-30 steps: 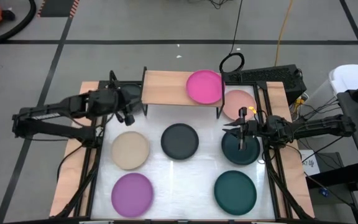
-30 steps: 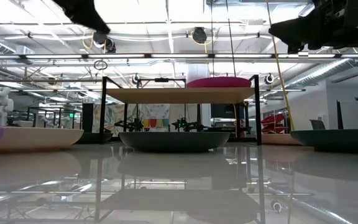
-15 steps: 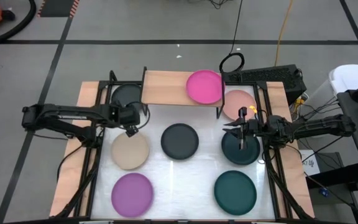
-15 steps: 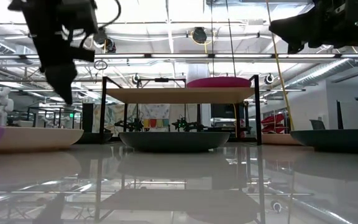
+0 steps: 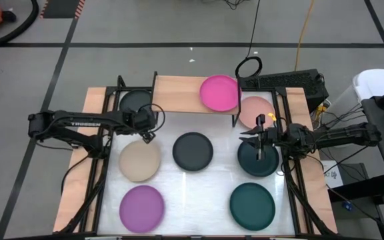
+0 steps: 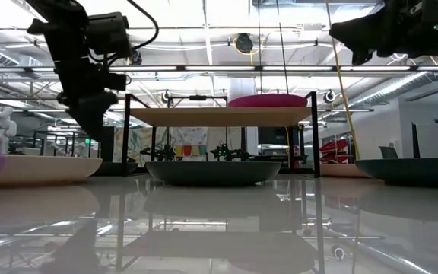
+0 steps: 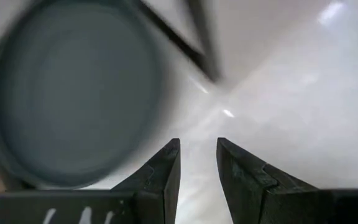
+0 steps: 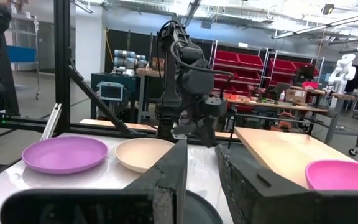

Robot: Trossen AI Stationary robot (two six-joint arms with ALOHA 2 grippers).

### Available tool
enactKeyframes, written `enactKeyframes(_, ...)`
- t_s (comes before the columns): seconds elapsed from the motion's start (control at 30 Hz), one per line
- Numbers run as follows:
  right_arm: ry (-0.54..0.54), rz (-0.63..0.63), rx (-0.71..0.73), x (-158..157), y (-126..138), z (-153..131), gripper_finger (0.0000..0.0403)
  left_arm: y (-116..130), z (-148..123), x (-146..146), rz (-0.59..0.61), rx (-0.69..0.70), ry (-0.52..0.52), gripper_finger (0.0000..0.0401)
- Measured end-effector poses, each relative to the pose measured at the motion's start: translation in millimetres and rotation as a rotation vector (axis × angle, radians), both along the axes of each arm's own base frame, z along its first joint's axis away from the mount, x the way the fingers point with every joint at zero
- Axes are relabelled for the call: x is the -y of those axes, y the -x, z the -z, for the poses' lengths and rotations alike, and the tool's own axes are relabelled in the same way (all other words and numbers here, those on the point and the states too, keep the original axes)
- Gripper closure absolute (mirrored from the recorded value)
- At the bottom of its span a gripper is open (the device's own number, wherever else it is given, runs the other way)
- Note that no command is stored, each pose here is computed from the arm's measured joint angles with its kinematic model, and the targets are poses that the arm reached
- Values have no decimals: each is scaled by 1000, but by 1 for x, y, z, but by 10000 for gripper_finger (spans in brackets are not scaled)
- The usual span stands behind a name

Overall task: Place and stack plates onto a shelf
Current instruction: Stack the gray plate on top of the pink plate on the shelf

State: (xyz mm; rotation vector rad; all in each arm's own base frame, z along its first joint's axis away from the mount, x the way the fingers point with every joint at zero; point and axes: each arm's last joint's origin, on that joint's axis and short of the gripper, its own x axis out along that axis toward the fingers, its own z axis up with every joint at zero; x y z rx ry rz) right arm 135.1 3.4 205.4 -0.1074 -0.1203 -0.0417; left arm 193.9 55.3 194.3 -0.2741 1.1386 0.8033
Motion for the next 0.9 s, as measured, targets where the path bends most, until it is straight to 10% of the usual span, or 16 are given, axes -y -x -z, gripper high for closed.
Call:
enactKeyframes(0.23, -3, -1, -19, 0, 0, 2, 330, -2, 2, 12, 182, 52, 345, 291)
enactKeyframes(0.9, -23, -3, -15, 0, 0, 2, 330, -14, 41, 13, 277, -189, 427, 291)
